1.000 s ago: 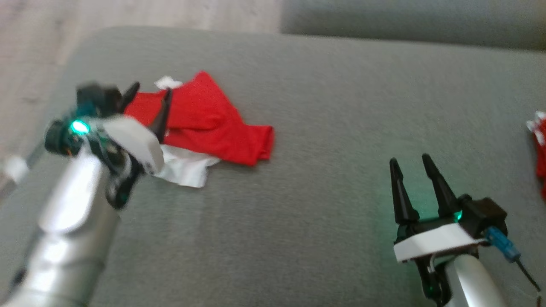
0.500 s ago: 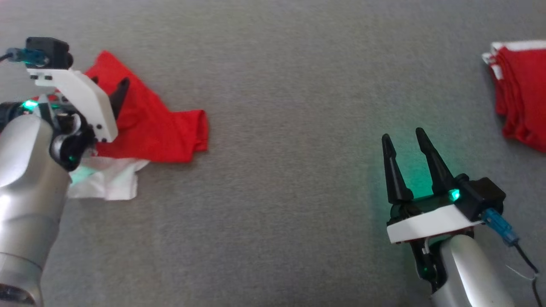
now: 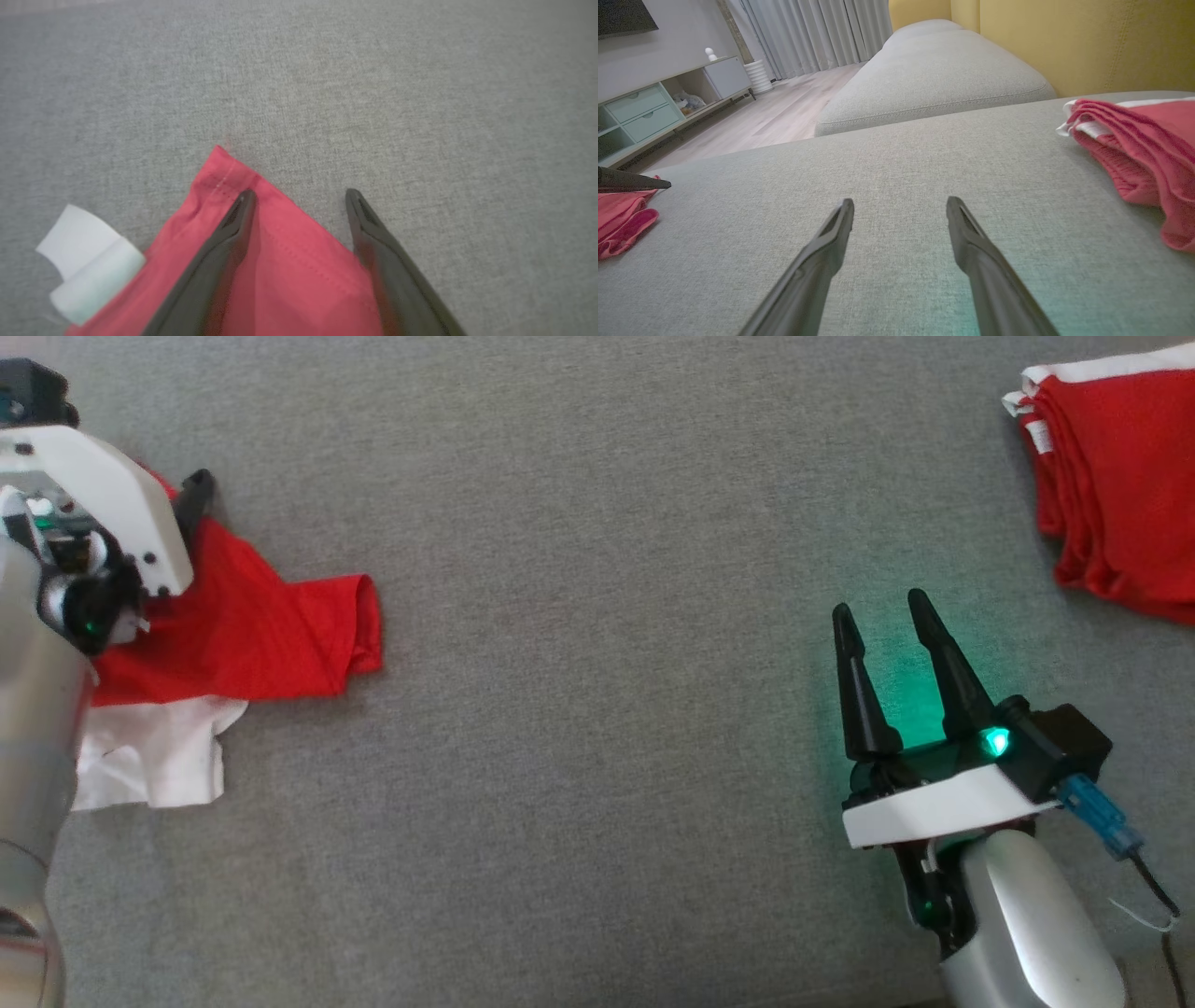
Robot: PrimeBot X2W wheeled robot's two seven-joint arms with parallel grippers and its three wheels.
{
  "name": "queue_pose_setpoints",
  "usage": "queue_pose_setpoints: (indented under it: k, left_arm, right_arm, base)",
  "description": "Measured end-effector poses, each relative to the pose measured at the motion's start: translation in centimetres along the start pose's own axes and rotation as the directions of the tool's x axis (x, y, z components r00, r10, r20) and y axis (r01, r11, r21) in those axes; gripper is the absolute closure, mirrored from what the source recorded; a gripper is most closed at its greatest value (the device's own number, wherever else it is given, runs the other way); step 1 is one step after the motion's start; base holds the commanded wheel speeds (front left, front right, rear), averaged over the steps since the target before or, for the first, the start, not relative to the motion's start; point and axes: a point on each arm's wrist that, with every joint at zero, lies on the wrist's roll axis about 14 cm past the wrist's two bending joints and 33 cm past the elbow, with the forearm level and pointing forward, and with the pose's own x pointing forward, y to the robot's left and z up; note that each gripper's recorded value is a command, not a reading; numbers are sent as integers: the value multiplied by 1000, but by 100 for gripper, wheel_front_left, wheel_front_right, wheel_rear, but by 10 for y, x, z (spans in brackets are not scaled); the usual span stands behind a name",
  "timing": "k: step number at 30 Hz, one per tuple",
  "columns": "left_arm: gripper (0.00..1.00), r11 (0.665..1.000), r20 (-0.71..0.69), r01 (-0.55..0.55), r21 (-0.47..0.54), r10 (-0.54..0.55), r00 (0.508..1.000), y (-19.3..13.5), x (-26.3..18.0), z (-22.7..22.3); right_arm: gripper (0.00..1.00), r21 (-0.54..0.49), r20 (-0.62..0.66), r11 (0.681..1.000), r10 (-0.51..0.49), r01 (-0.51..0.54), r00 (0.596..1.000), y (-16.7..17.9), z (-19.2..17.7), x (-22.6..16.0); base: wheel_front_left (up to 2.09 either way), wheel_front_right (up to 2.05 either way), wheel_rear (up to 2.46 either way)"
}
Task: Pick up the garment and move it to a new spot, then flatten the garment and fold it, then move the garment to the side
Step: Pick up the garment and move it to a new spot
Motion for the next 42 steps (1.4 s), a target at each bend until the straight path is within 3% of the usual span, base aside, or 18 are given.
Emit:
queue_pose_setpoints:
  k: [4, 5, 7, 14, 20, 29, 42]
  left_arm:
    - [0, 1000, -48, -15, -2, 15, 999, 3, 1, 0]
    - [55, 1000, -55, -18, -4, 18, 998, 3, 1, 0]
    - [100, 1000, -61, -23, -8, 22, 998, 5, 0, -1]
    - [100, 1000, 47, -23, 13, 22, 999, 2, -3, 10]
    - [100, 996, 313, 33, 83, -58, 948, -29, -20, 57]
    - [100, 938, 574, 129, 321, -301, 761, -112, -73, 111]
    - [100, 794, 664, 140, 591, -578, 475, -195, -152, 145]
  right_arm:
    - [0, 5, 2, 1000, -12, 11, 1000, -4, 1, -1]
    - [0, 4, 4, 1000, -12, 12, 1000, -4, 1, -1]
    - [0, 3, 8, 1000, -14, 14, 1000, -4, 3, -2]
    - [0, 2, 21, 1000, -12, 12, 1000, -3, 8, -3]
    - [0, 7, 40, 1000, -11, 11, 999, -2, 15, -6]
    - [0, 9, 83, 1000, -14, 13, 996, -1, 32, -13]
    - [0, 26, 112, 999, -28, 25, 993, -2, 42, -26]
  base:
    - [0, 0, 0]
    - [0, 0, 0]
    - [0, 0, 0]
    - [0, 0, 0]
    - [0, 0, 0]
    - [0, 0, 0]
    - [0, 0, 0]
